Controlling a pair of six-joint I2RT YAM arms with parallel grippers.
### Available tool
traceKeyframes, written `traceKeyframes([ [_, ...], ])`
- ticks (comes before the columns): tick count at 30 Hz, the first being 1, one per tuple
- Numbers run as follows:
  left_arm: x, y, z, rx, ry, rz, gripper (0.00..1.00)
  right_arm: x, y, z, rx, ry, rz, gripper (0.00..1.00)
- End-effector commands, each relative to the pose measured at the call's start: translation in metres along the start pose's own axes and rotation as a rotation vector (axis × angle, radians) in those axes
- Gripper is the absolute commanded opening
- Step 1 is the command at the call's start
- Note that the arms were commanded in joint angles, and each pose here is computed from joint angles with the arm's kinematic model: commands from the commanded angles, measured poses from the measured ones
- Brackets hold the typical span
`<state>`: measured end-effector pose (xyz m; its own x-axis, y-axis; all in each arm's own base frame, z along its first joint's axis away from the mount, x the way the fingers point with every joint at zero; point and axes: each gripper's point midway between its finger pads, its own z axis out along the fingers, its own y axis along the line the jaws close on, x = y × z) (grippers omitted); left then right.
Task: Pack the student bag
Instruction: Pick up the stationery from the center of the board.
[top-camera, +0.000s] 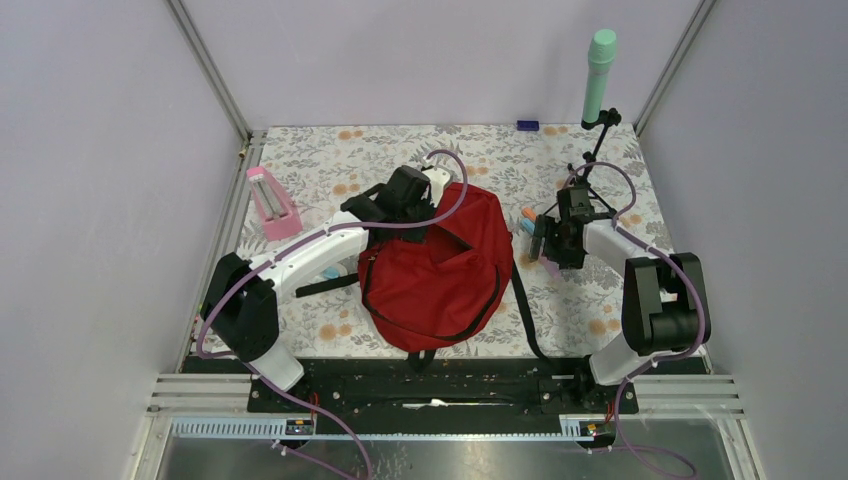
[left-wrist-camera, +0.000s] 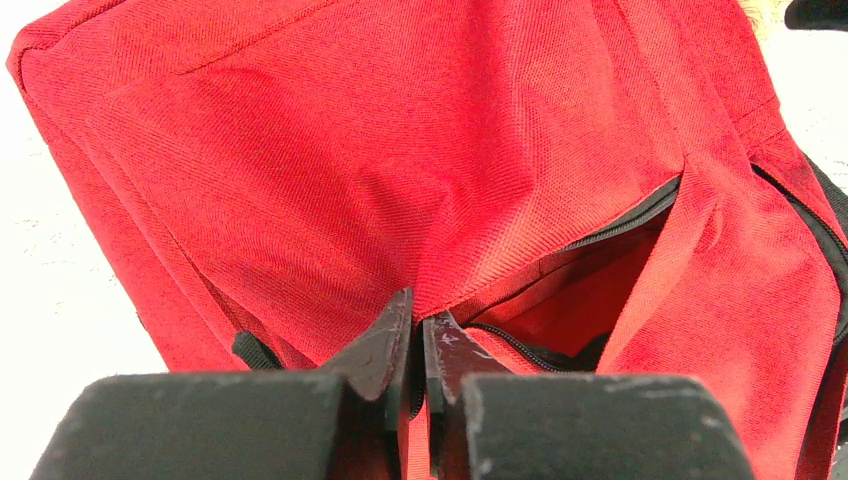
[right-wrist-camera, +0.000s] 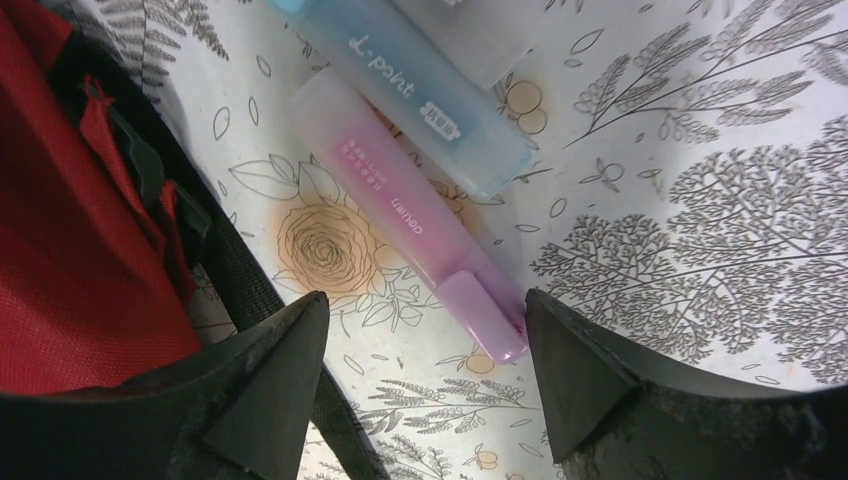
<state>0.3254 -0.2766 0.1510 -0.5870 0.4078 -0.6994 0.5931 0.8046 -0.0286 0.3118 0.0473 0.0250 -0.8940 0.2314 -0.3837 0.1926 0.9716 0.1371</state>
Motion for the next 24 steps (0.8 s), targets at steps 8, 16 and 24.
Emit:
traceKeyframes([
  [8,-0.032,-0.002,-0.02,0.0,-0.068,-0.035,0.04,0.017,0.016,-0.008,-0.064,0.101,-0.058,0.71],
  [16,-0.03,-0.007,-0.017,0.018,-0.033,-0.049,0.04,0.02,0.011,-0.004,0.015,0.118,-0.097,0.62],
  [24,-0.03,-0.006,-0.018,0.016,-0.032,-0.045,0.04,0.021,0.007,0.001,0.106,0.133,-0.162,0.45],
])
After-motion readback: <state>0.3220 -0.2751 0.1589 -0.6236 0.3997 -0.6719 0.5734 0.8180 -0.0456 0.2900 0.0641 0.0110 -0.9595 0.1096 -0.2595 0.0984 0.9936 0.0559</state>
